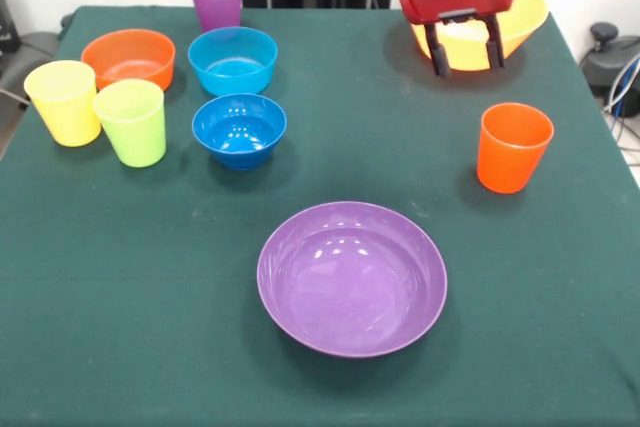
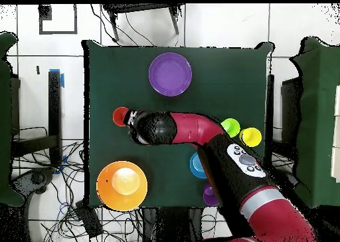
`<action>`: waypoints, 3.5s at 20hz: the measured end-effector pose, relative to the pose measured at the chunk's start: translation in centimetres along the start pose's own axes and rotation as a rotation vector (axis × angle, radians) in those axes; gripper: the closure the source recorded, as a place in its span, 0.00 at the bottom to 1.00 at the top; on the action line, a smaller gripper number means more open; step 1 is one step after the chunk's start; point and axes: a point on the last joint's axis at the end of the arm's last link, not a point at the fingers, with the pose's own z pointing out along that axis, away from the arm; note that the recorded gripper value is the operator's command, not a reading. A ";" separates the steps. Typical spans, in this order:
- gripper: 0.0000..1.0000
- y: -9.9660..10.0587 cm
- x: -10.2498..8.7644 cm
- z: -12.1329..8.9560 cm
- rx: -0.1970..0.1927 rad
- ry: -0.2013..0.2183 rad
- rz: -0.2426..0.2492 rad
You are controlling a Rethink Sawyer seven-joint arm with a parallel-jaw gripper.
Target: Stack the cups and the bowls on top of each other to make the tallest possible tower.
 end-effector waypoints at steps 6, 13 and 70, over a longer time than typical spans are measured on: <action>0.00 -0.4 0.3 -0.2 0.017 0.013 -0.018; 0.00 -0.8 0.9 0.6 0.024 0.025 -0.040; 0.00 -6.7 9.6 4.3 -0.095 0.342 -0.238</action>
